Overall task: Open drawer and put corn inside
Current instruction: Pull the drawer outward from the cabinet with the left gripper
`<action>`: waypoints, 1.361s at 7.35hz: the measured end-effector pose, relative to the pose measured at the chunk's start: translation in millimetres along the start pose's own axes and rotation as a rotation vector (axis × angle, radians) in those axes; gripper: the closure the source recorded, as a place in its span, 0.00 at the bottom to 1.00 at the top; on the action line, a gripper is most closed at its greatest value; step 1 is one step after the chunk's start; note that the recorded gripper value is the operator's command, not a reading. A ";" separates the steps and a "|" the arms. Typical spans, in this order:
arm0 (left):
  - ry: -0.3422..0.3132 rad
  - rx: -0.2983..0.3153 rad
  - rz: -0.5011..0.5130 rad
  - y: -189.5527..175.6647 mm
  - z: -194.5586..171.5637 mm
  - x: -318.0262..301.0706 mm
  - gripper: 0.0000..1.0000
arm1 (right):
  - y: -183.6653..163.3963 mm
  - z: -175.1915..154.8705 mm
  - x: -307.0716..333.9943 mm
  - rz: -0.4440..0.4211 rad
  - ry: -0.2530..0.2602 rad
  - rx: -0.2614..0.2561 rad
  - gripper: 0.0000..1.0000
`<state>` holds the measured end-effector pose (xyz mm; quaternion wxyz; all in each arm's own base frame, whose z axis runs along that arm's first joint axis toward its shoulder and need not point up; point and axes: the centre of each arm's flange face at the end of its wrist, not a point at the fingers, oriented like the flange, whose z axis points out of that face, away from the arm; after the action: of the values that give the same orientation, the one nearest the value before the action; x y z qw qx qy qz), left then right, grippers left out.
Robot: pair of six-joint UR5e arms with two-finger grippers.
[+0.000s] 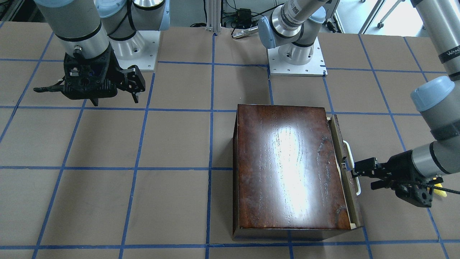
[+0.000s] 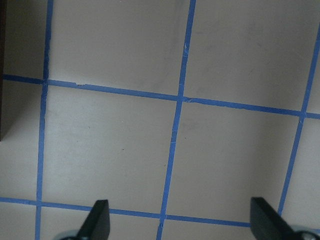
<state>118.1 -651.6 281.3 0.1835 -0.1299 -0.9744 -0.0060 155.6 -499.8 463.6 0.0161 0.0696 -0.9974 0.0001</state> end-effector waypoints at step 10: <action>-0.067 -0.008 0.101 10.9 -24.0 -29.1 0.00 | -0.1 0.0 0.4 0.001 0.000 0.000 0.00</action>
<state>155.5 -649.8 292.9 0.1505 -0.1796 -0.9722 0.0036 155.3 -499.9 463.5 0.0161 0.0692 -0.9975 0.0001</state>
